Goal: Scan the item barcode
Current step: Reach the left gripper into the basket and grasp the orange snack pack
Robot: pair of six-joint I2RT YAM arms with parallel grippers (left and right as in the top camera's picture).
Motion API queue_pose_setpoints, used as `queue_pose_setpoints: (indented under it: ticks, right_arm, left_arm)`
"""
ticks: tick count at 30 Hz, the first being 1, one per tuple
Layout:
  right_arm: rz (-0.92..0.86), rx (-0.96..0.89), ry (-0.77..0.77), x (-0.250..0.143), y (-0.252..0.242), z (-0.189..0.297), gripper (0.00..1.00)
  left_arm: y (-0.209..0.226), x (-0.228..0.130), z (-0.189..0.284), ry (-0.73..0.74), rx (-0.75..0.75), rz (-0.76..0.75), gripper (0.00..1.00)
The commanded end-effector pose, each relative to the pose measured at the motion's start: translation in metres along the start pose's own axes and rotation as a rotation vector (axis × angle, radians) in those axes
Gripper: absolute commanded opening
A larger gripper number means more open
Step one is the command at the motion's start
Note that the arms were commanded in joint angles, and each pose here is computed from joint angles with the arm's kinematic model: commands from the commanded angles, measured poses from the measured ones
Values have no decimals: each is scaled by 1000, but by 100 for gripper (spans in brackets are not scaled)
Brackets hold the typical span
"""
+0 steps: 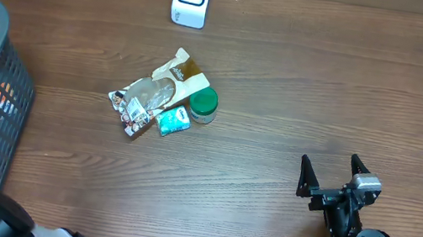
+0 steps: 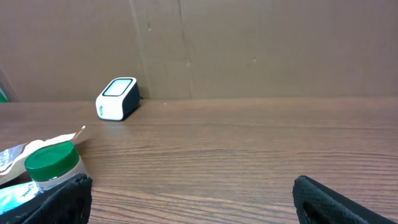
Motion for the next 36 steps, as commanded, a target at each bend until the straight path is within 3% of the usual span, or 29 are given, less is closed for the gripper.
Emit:
queue_pose_setpoints:
  ticks: [1,9,12,16,18,19,22,25,31,36]
  right_arm:
    - [1,-3,-1,-3,-1,0,100]
    - [1,-3,-1,-3,-1,0,100]
    - [1,-3,-1,-3,-1,0,100]
    - [1,-3,-1,-3,-1,0,100]
    - [1,-3,-1,-3,-1,0,100]
    - [1,-3,-1,-3,-1,0,100]
    - [1,-3,-1,-3,-1,0,100]
    - [1,-3,-1,-3,-1,0,100]
    - [1,-3,-1,-3,-1,0,100]
    - [1,-3,-1,-3,-1,0,100]
  left_arm:
    - [-7,-16,-40,98,-59,-92,81]
    - [-10,-44,-107,250,-69,-82,71]
    - [-8,-48,-124,266,-68,-61,61]
    - [-13,-53,-137,281,-74,-72,38]
    - [-16,-54,-142,280,-77,-81,37]
    - [-19,-54,-143,281,-80,-87,25]
    - [-21,-53,-143,278,-82,-92,4]
    - [-21,-51,-139,274,-80,-79,4]
    - [-27,-6,-82,156,-95,-23,4]
    - [-45,52,44,-124,-104,-52,4]
Point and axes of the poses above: each gripper's point midway between its finger pads, its own z axis back along the fingers, its own y axis along the line the jaws close on, x = y × z, the point moved 3 cm from there along z, back along the fingers, and after that the axes turned 10 degrees about -z, right-handed, at the moved point
